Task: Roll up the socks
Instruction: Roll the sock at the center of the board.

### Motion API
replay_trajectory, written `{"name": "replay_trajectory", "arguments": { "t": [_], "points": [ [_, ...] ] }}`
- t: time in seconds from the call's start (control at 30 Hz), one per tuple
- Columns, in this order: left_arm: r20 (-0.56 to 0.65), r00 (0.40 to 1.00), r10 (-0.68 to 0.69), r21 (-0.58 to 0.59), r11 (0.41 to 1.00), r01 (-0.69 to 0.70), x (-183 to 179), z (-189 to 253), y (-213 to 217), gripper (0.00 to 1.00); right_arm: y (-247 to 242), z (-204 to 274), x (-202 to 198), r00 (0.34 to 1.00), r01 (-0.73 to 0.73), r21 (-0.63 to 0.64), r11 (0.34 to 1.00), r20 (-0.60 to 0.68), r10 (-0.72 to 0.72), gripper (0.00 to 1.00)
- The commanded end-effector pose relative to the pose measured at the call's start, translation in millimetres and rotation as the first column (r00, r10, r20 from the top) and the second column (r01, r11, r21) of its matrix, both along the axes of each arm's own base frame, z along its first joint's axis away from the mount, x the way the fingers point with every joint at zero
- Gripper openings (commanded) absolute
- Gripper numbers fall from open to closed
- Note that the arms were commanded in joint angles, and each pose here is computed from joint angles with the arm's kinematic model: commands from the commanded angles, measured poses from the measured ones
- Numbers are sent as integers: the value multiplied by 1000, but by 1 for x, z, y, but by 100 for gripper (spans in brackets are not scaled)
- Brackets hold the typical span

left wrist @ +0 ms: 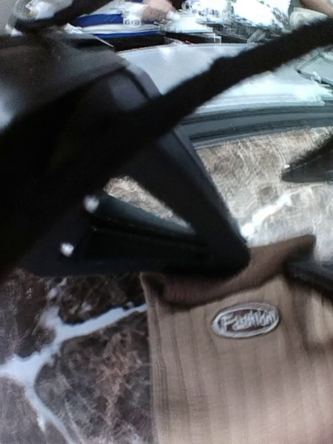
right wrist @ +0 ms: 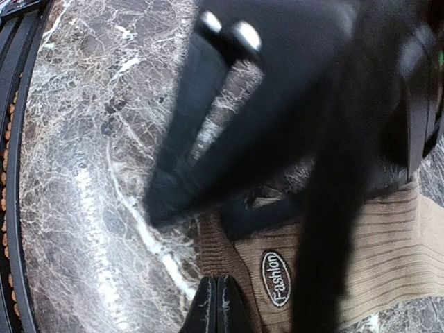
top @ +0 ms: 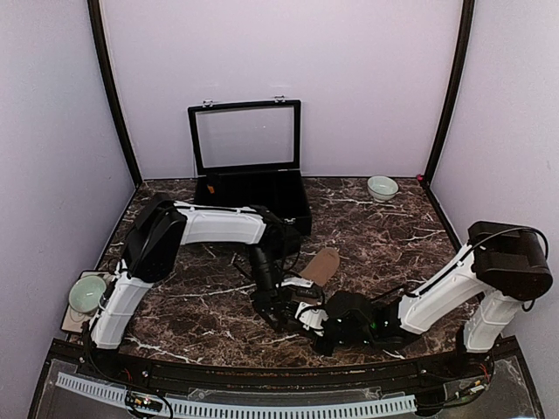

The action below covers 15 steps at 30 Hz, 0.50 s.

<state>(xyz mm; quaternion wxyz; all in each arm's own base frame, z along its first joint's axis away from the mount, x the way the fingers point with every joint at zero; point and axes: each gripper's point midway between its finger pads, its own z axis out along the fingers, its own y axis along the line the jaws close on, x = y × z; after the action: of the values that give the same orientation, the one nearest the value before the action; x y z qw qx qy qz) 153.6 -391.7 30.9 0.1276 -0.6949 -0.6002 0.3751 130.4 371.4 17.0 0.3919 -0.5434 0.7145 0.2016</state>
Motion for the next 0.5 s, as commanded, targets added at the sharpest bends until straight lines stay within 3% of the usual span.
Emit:
{"name": "replay_trajectory", "arguments": {
  "t": [0.0,0.13,0.33,0.47],
  "points": [
    [192,979,62,-11,998,-61,35,13,12,89,-34,-32,-2,991,36,-128,991,-124,-52,0],
    [291,947,138,-99,989,-113,49,42,21,94,-35,-32,-1,971,57,-116,992,-223,-82,0],
    [426,881,208,-177,973,-145,53,49,45,95,-31,-28,-3,937,77,-96,992,-333,-105,0],
    [515,824,237,-256,960,-116,52,57,58,95,-30,-19,-2,873,125,-40,991,-470,-129,0]
  ]
}}
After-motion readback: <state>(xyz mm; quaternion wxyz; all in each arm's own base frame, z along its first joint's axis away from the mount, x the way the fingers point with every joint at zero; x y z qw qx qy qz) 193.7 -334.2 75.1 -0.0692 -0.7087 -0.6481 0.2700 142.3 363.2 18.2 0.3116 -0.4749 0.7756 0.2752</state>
